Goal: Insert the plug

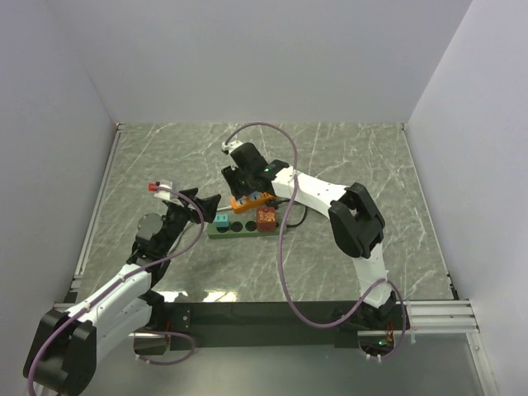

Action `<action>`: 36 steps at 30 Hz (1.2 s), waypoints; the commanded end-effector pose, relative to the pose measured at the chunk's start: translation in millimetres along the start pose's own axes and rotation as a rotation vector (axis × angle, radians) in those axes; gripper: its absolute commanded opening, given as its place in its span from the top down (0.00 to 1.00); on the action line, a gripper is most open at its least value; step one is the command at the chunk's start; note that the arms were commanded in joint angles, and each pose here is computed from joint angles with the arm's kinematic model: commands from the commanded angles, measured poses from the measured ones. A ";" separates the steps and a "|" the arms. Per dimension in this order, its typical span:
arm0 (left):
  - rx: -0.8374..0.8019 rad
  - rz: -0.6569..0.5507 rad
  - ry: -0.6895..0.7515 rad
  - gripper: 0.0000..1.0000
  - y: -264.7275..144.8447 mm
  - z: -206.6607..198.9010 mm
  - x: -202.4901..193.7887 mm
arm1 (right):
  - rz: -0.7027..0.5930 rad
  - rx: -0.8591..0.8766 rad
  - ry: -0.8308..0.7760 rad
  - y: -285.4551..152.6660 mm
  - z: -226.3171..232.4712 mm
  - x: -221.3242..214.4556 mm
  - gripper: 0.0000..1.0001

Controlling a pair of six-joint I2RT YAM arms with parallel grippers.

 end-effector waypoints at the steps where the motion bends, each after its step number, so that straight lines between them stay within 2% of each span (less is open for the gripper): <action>1: -0.025 -0.049 0.000 0.10 1.5 -5.1 13.7 | 0.008 -0.004 -0.025 3.8 9.0 -3.3 1.00; 14: -0.035 -0.049 -0.004 0.10 0.3 -6.3 12.9 | 0.038 -0.055 -0.041 18.5 11.7 -22.1 1.00; 22: -0.041 -0.044 -0.003 0.10 0.8 -6.7 11.8 | 0.034 -0.049 -0.060 26.1 17.1 -17.3 1.00; 36: -0.051 -0.043 -0.005 0.10 0.3 -7.5 10.7 | 0.105 -0.104 -0.035 31.7 1.9 -56.5 1.00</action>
Point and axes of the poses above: each gripper's point midway between its finger pads, its own y axis out along the fingers, its own z axis along the line the jaws close on, x = y × z, the point moved 1 cm from there along -y, back along the fingers, and after that the axes turned 2 degrees about y, right-handed, at the moved point
